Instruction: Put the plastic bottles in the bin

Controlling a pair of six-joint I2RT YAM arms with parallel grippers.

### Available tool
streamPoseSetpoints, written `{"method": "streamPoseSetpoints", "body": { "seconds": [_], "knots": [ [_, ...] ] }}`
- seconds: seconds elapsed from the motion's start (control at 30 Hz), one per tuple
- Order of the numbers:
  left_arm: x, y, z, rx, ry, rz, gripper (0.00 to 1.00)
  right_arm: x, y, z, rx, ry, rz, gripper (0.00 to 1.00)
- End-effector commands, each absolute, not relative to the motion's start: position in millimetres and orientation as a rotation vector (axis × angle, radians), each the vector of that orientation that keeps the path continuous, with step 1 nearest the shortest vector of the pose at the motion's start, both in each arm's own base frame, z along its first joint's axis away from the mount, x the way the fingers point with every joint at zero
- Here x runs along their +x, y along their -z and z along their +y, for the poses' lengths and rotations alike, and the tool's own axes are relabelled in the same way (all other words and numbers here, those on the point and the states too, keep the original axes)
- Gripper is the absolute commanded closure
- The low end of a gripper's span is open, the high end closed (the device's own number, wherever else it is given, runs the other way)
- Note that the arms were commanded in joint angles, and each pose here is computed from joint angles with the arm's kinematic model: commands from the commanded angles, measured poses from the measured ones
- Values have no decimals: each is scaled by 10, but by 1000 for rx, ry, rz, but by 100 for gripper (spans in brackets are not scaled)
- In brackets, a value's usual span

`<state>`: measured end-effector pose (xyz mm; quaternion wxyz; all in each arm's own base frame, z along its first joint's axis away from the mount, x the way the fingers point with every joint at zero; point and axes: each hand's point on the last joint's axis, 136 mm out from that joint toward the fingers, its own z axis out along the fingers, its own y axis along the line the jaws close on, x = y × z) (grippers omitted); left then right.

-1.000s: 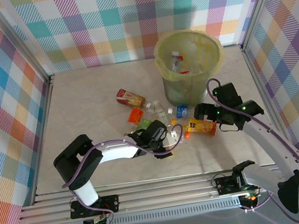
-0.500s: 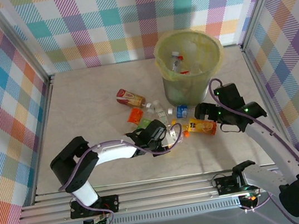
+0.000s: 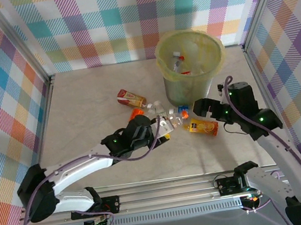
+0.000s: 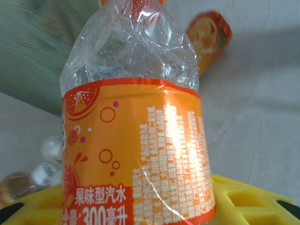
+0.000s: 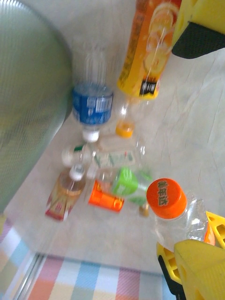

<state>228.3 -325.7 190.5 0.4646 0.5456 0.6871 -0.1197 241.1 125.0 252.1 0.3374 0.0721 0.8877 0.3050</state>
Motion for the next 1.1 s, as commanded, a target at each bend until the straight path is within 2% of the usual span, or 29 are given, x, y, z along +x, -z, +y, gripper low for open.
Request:
{"method": "streamPoseSetpoints", "body": {
  "seconds": [0.0, 0.27, 0.43, 0.57, 0.8, 0.93, 1.07],
  "knots": [
    [2311, -2282, -3194, 1209, 301, 1637, 82, 2401, -3009, 1436, 128, -990, 2165, 0],
    [2489, -2881, -3234, 988, 338, 1550, 82, 2484, -3591, 1845, -1, -1362, 1913, 0],
    [2568, -3072, -3359, 939, 376, 1518, 82, 2622, -3657, 2068, -65, -1392, 1879, 0],
    [2583, -3169, -3415, 917, 404, 1493, 82, 2750, -3664, 2172, -76, -1354, 1879, 5],
    [2552, -3223, -3451, 922, 435, 1472, 82, 2913, -3717, 2258, -50, -1368, 1848, 30],
    [2525, -3202, -3468, 936, 449, 1464, 82, 2964, -3736, 2303, -46, -1384, 1852, 36],
    [2530, -3179, -3476, 939, 447, 1465, 82, 2984, -3794, 2309, -47, -1386, 1832, 48]
  ]
}}
